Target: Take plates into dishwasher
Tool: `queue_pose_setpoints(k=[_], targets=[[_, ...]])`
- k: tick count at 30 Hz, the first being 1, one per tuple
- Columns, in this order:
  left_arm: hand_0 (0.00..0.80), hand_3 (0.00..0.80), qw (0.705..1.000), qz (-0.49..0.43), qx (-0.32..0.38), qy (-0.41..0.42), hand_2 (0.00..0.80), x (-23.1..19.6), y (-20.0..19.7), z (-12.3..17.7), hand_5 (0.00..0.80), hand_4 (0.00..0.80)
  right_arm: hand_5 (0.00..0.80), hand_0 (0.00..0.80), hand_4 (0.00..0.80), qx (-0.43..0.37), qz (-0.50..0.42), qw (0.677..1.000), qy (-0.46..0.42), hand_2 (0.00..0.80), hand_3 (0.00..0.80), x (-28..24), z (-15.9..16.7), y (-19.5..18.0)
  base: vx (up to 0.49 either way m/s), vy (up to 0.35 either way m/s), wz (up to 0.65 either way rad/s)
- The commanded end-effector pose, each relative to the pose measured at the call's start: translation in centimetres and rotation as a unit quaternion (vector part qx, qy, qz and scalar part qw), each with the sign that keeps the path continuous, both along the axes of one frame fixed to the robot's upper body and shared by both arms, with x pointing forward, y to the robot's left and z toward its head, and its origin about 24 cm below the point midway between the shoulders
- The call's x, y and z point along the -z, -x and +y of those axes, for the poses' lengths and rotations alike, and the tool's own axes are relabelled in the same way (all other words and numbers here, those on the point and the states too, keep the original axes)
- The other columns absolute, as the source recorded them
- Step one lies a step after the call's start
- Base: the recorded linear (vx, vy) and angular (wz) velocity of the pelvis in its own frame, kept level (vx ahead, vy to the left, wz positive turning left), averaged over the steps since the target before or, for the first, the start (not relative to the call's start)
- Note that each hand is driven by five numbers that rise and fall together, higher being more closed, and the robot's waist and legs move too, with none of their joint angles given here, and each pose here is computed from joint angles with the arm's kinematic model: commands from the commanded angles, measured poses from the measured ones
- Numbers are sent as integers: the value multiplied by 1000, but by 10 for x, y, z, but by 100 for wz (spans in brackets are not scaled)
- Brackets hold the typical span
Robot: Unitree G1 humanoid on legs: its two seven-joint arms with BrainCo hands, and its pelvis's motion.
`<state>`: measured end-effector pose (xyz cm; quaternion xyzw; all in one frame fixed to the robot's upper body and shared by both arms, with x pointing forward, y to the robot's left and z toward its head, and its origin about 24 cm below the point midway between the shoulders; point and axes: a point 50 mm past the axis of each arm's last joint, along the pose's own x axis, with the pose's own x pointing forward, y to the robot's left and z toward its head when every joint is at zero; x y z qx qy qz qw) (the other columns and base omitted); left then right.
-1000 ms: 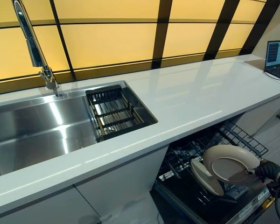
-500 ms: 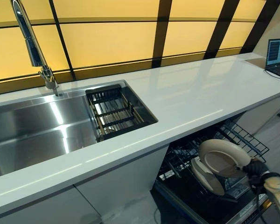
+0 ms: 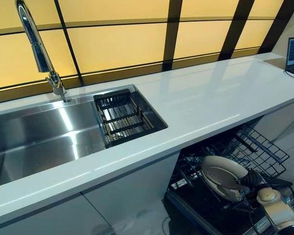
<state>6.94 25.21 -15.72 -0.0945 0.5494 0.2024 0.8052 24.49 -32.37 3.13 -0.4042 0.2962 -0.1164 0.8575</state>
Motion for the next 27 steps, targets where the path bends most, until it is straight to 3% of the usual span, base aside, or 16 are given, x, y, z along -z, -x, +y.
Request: queue_pose_setpoints(k=[1,9,17,18,19,27], targets=[[0,0,1000,-12,-12,-8,0,-2,-10,4,0,0,800,800,800,-25,4,998,54,800,800,-7,11,-21,0,0,0],[0,0,1000,-9,-8,-12,0,-5,-15,8,0,0,800,800,800,-78,86,983,141,800,800,-10,9,-28,-1,1,1],[0,0,1000,-11,3,-12,0,-7,-25,9,0,0,800,800,800,-103,169,974,114,800,800,1,13,-26,0,0,0],[0,0,1000,-12,3,-12,0,-8,-26,9,0,0,562,562,562,-101,171,974,109,562,562,2,13,-26,0,0,0],[0,0,1000,-12,4,-12,0,-8,-27,10,0,0,0,0,0,-98,175,974,101,0,0,3,13,-25,0,0,0],[0,0,1000,-8,1,-24,0,-10,-28,16,0,0,0,0,0,-101,175,976,85,0,0,-15,6,-31,0,0,0]])
